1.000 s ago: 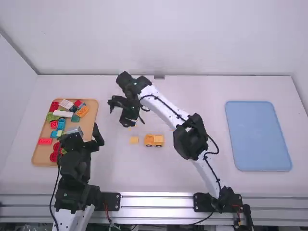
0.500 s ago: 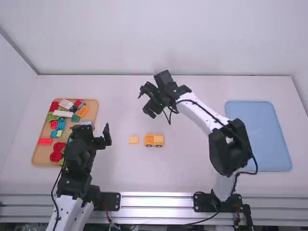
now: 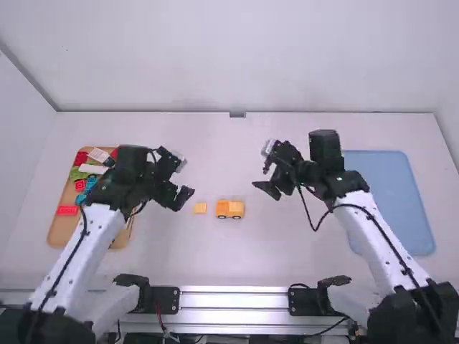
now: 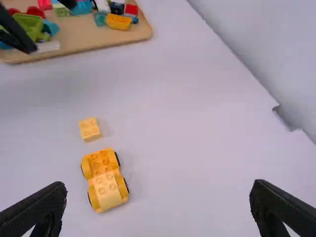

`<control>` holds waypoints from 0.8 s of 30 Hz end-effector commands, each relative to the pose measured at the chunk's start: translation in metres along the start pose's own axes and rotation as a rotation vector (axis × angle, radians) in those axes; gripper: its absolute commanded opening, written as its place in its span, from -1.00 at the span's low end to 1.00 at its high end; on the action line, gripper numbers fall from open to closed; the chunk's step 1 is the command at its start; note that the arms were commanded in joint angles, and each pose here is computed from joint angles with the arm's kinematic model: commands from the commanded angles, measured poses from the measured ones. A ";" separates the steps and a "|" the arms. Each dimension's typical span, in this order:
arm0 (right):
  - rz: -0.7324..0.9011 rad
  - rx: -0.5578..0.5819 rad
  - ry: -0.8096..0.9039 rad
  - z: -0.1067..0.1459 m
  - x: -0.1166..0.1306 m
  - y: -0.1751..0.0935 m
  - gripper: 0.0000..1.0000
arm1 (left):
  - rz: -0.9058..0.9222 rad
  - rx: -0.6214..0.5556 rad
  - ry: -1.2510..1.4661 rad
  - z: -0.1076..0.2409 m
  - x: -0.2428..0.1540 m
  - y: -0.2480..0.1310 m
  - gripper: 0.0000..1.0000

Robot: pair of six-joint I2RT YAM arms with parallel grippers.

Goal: Assemble lego blocks to make yellow taxi

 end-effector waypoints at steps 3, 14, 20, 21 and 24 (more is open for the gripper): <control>-0.037 -0.110 -0.029 0.011 0.007 -0.005 0.97 | 0.050 0.188 0.250 -0.009 -0.004 0.036 0.98; -0.005 -0.144 -0.017 0.037 -0.001 0.000 0.97 | 0.074 0.700 0.635 0.039 -0.010 0.147 0.76; -0.006 -0.140 -0.020 0.039 -0.002 0.002 0.97 | 0.110 0.734 0.643 0.053 -0.009 0.168 0.37; -0.005 -0.138 -0.021 0.039 -0.002 0.002 0.97 | 0.109 0.733 0.645 0.053 -0.009 0.169 0.10; -0.007 -0.139 -0.021 0.038 -0.002 0.003 0.97 | 0.109 0.725 0.640 0.052 -0.008 0.169 -0.05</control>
Point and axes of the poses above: each hand's point on the last joint's axis, 136 mm out from that joint toward the fingers, its own y axis out along the fingers, its own x axis along the line the jaws close on, z = x × y, the point moved 7 cm from there along -y, back along the fingers, and after that the axes turned 7 degrees about -y, right-handed, at the moved point
